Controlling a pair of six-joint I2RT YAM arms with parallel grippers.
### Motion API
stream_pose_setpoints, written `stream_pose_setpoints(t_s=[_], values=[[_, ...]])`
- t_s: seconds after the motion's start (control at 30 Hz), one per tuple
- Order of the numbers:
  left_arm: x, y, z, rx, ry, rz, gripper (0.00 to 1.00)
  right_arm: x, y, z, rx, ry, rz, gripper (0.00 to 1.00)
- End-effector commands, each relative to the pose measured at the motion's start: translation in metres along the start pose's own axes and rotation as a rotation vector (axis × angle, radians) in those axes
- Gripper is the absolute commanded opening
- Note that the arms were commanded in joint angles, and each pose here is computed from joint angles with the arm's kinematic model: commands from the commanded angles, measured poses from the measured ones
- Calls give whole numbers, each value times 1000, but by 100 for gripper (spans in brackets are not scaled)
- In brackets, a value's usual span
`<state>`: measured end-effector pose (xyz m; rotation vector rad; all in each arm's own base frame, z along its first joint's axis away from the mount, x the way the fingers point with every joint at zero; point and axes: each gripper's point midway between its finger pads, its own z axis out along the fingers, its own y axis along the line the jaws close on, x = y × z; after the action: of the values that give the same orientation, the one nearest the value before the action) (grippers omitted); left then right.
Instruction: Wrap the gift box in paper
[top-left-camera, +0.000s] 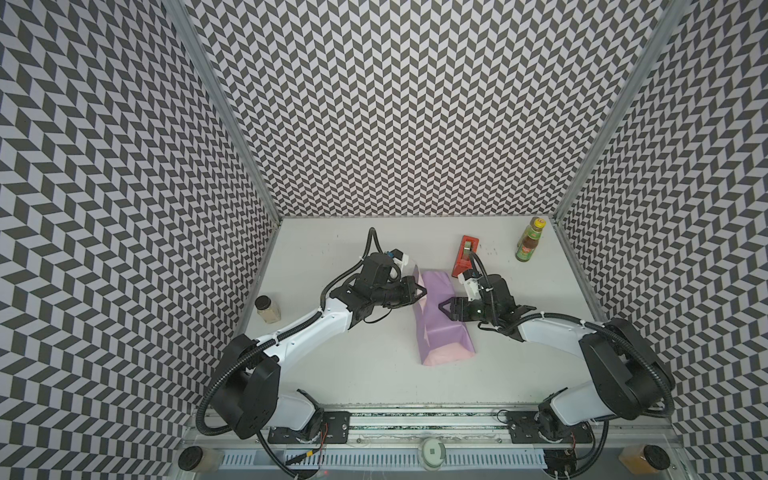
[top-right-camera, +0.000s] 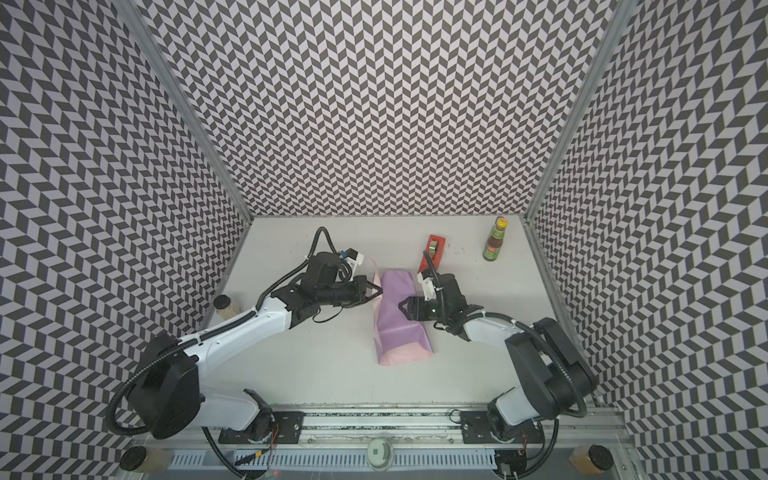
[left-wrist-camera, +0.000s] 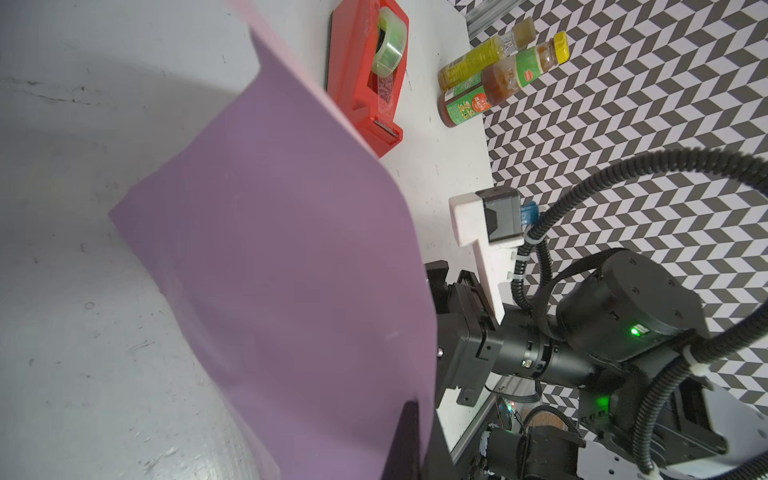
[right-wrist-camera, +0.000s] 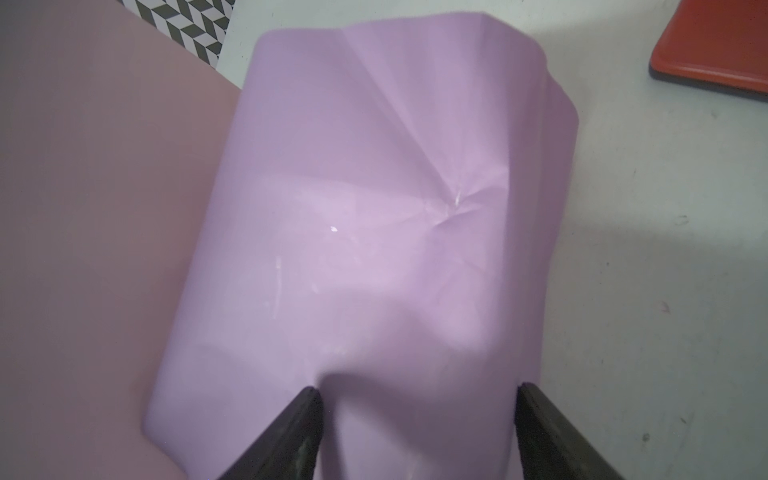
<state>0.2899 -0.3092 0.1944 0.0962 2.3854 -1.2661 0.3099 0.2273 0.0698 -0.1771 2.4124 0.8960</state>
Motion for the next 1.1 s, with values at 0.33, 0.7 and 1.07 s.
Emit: stream_pose_setpoints(t_s=[0.33, 0.7, 1.07], values=[[-31, -28, -20, 20, -213, 79, 0, 59, -37, 5, 145, 182, 46, 71], [-9, -6, -27, -38, -182, 126, 0, 60, -38, 6, 150, 187, 51, 71], [4, 28, -50, -116, -221, 96, 0, 61, -39, 5, 156, 188, 52, 71]])
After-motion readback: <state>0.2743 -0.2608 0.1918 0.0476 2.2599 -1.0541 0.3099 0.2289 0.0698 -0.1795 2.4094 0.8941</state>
